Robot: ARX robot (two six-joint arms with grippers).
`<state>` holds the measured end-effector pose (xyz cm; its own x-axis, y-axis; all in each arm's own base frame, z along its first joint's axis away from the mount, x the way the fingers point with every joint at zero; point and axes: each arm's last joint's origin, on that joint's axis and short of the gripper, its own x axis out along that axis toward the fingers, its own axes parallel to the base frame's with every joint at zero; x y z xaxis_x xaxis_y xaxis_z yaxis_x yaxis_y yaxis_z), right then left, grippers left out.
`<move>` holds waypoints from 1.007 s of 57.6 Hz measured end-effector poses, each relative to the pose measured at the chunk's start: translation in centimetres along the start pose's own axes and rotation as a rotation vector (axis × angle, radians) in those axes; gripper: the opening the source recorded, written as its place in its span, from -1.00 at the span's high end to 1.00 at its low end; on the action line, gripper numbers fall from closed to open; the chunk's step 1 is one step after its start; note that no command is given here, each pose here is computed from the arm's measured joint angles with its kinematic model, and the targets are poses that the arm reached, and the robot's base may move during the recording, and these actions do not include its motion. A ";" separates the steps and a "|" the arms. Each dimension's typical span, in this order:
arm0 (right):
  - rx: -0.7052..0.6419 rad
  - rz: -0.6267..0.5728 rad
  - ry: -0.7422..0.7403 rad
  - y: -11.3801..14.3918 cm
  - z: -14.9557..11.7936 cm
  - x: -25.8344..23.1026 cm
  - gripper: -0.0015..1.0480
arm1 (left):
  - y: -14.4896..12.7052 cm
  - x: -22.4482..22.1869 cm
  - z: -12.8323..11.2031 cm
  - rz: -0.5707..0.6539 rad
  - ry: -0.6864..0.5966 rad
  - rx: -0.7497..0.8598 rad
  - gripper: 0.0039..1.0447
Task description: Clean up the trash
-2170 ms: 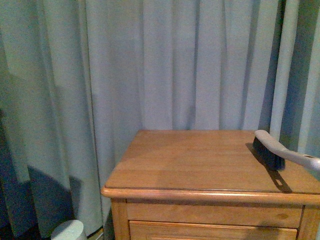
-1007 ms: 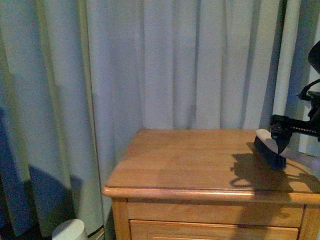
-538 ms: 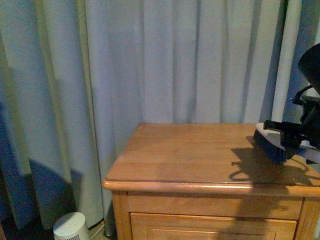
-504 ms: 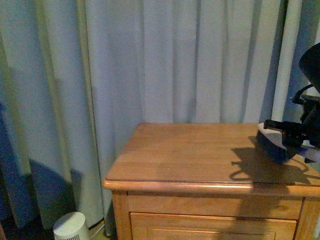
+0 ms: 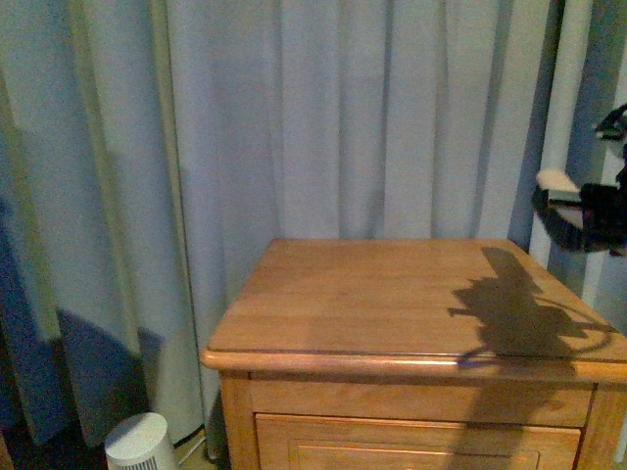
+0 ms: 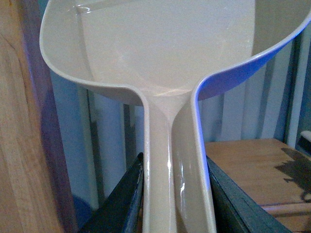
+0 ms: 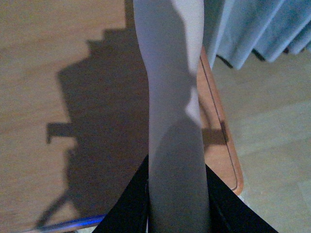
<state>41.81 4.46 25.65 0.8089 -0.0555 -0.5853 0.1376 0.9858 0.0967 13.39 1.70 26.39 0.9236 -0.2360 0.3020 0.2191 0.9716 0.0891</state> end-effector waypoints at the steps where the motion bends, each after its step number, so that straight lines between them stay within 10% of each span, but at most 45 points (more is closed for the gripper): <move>1: -0.005 0.001 -0.015 0.0 0.1 -0.3 0.61 | 0.0 0.0 0.0 0.000 0.000 0.000 0.45; 22: -0.098 0.080 -0.406 -2.6 -1.5 -11.2 0.61 | 0.0 0.0 0.0 0.000 0.000 0.000 0.45; 58: -0.134 0.101 -0.656 -6.4 -8.4 -20.5 0.61 | 0.0 0.0 0.0 0.000 0.000 0.000 0.45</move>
<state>19.50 0.65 30.25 0.9994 -0.0050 0.0352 0.0050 1.0000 -0.0001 13.39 1.70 26.39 0.9236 -0.2360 0.3020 0.2191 0.9716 0.0891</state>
